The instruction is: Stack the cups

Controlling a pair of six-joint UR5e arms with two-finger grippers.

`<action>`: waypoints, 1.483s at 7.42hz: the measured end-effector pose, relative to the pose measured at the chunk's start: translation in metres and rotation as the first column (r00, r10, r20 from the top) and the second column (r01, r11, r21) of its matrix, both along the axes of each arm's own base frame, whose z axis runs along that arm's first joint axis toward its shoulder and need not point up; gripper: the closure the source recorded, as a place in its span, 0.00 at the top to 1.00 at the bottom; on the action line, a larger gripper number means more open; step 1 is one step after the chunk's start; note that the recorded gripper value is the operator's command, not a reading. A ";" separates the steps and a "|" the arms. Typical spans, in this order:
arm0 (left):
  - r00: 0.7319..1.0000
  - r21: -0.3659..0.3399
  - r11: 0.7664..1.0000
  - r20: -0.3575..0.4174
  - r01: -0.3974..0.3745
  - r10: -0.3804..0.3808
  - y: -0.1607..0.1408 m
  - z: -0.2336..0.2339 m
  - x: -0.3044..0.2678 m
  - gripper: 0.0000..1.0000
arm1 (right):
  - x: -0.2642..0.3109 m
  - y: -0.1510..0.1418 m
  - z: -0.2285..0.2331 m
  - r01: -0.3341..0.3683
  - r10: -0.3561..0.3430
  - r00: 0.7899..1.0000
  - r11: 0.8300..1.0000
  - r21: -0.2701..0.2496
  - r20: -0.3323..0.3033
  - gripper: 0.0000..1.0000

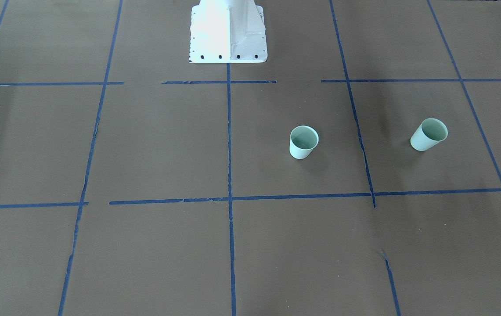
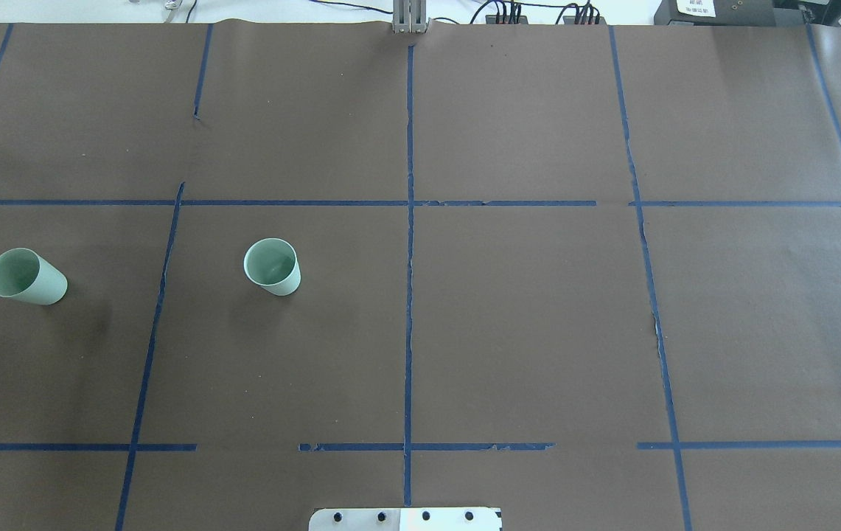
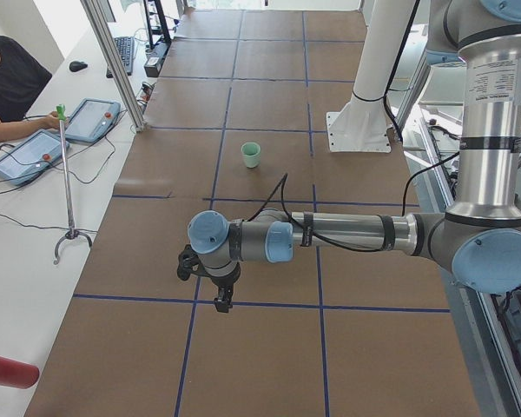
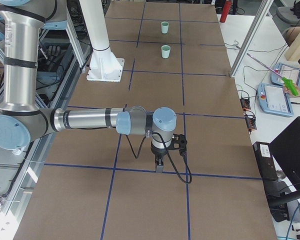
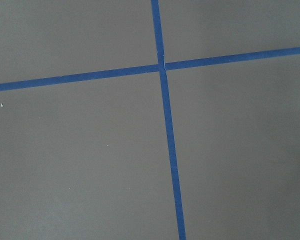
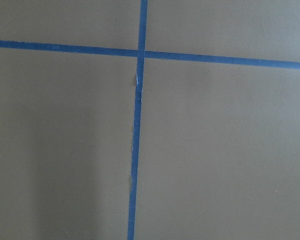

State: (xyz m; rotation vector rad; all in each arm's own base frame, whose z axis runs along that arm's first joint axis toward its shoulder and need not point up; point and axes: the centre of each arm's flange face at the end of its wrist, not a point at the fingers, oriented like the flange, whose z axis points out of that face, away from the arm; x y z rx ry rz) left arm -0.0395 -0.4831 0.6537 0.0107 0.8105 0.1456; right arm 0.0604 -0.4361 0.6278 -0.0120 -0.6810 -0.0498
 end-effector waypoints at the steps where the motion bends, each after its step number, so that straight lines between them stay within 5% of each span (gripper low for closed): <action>1: 1.000 0.007 1.000 0.000 -0.001 0.001 -0.001 -0.003 0.000 1.00 | 0.000 0.000 0.000 0.000 0.000 1.000 1.000 0.000 0.000 1.00; 6: 1.000 0.095 0.995 -0.005 0.004 -0.004 -0.008 -0.049 0.003 1.00 | 0.000 0.000 0.000 0.000 0.000 1.000 1.000 0.000 0.000 1.00; 11: 0.985 -0.012 0.987 -0.063 0.159 -0.160 0.009 -0.081 0.112 1.00 | 0.000 0.000 0.000 0.000 0.000 1.000 1.000 -0.001 0.000 1.00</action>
